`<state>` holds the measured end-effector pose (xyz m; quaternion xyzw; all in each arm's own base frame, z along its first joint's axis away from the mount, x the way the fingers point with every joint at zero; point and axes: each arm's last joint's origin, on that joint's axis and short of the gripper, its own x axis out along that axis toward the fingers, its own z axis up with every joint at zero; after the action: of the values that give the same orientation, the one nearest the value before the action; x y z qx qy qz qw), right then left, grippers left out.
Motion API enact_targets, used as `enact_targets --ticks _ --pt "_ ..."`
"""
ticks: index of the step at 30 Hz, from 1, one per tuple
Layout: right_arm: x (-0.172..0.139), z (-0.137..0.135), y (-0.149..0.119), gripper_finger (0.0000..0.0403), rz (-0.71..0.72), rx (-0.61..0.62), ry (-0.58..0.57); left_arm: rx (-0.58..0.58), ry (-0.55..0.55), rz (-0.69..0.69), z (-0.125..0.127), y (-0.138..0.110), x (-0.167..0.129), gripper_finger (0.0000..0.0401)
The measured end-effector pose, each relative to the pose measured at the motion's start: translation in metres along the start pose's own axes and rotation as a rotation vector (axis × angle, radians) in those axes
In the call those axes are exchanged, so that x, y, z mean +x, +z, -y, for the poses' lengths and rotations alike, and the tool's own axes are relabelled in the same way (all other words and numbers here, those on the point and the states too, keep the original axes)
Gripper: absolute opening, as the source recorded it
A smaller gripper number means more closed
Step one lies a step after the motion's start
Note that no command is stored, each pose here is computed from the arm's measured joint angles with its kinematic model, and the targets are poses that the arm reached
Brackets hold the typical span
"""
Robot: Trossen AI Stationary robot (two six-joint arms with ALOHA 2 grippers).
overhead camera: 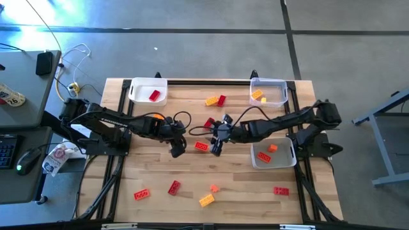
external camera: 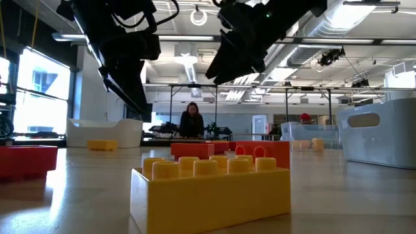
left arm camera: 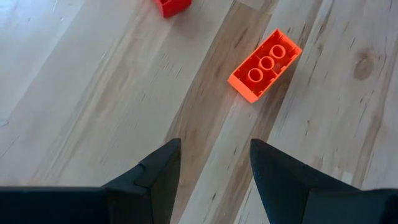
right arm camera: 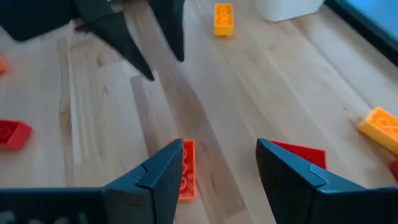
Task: Sort & place blocks by color
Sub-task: Put the orange game piece into the gray bin
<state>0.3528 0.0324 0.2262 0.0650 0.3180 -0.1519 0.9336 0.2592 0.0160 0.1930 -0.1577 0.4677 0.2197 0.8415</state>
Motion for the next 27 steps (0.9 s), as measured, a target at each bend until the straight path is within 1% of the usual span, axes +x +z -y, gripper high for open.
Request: enact_targets --ticks 4,7,11,18,20,27 --pt "0.013 -0.004 -0.008 0.0191 -0.03 -0.04 0.026 0.0 -0.001 0.002 0.0 0.0 0.0 0.0179" --pt "0.022 -0.008 -0.016 0.0191 -0.058 -0.076 0.02 0.0 -0.001 0.002 0.0 0.0 0.0 0.0179" --pt "0.034 -0.014 -0.024 0.0191 -0.062 -0.086 0.024 0.0 -0.001 0.003 0.0 0.0 0.0 0.0179" --pt "0.05 -0.019 -0.033 0.0191 -0.067 -0.053 0.056 -0.001 -0.001 0.002 0.0 0.0 0.0 0.0179" --pt "0.054 -0.02 -0.035 0.0191 -0.067 -0.028 0.055 -0.002 0.0 0.001 0.0 0.0 0.0 0.0179" --pt "0.069 -0.022 -0.047 0.0191 -0.092 -0.011 0.044 -0.002 -0.001 0.002 0.0 0.0 0.0 0.0179"
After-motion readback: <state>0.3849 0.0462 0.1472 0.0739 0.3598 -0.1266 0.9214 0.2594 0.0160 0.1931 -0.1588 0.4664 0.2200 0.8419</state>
